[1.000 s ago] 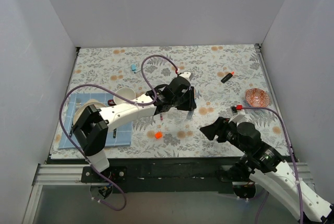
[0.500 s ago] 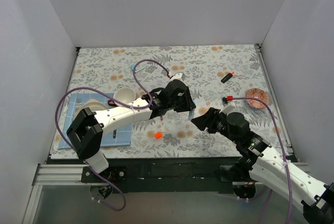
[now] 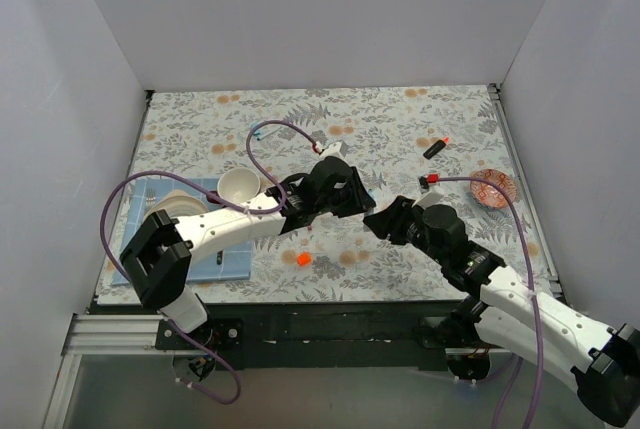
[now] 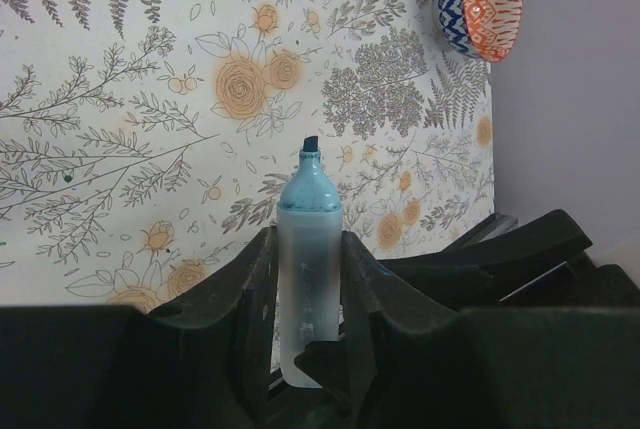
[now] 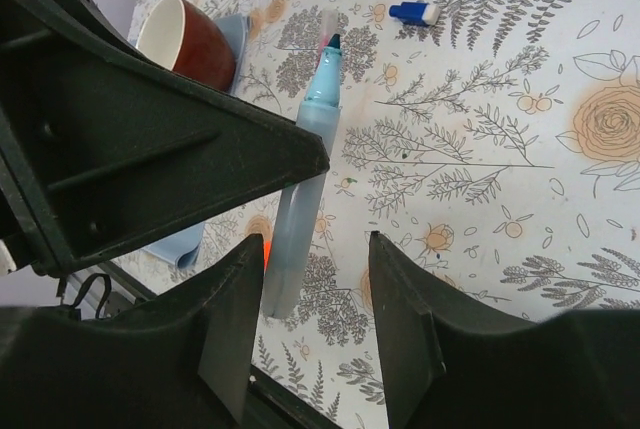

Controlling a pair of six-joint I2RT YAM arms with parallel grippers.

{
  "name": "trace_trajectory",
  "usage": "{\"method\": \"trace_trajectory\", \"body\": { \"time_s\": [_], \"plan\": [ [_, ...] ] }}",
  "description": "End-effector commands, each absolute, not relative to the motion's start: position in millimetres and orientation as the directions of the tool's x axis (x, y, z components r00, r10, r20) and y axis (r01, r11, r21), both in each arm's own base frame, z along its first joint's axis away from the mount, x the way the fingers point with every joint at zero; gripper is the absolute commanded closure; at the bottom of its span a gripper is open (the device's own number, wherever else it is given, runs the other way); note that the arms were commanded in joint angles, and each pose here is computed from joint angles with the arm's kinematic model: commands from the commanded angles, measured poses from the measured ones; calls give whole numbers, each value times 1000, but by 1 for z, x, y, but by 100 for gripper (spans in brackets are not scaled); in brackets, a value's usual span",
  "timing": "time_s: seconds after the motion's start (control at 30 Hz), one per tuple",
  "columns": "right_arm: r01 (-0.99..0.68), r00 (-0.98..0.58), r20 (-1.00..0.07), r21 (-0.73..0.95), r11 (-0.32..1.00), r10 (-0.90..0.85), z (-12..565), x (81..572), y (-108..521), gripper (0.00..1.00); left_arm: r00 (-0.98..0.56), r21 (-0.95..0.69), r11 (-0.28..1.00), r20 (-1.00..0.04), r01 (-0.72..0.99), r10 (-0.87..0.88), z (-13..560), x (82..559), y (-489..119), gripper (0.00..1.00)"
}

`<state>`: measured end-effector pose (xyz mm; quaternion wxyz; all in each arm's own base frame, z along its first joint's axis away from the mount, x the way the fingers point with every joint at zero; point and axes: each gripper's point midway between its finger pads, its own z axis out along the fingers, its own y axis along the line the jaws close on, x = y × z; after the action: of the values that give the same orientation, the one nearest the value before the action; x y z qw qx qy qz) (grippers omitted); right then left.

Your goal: Insert the pens into the pen caps

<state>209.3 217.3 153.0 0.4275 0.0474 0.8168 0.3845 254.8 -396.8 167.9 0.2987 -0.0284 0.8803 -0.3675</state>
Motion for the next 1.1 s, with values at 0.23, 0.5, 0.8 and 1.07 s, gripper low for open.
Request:
{"method": "trace_trajectory", "body": {
  "time_s": [0.23, 0.5, 0.8, 1.07],
  "plan": [
    [-289, -590, -661, 708, 644, 463, 180, 222, 230, 56, -807, -759, 612, -495, 222, -322, 208, 244, -404, 100],
    [-289, -606, -667, 692, 662, 433, 169, 220, 231, 99, -823, -777, 553, -504, 300, -261, 219, 233, -415, 98],
    [-277, -587, -678, 681, 678, 441, 157, 205, 209, 99, -772, -677, 686, -576, 266, -269, 234, 257, -390, 16],
    [-293, -565, -697, 669, 683, 441, 149, 188, 190, 99, -635, -526, 841, -695, 128, -338, 246, 354, -295, 17]
  ]
}}
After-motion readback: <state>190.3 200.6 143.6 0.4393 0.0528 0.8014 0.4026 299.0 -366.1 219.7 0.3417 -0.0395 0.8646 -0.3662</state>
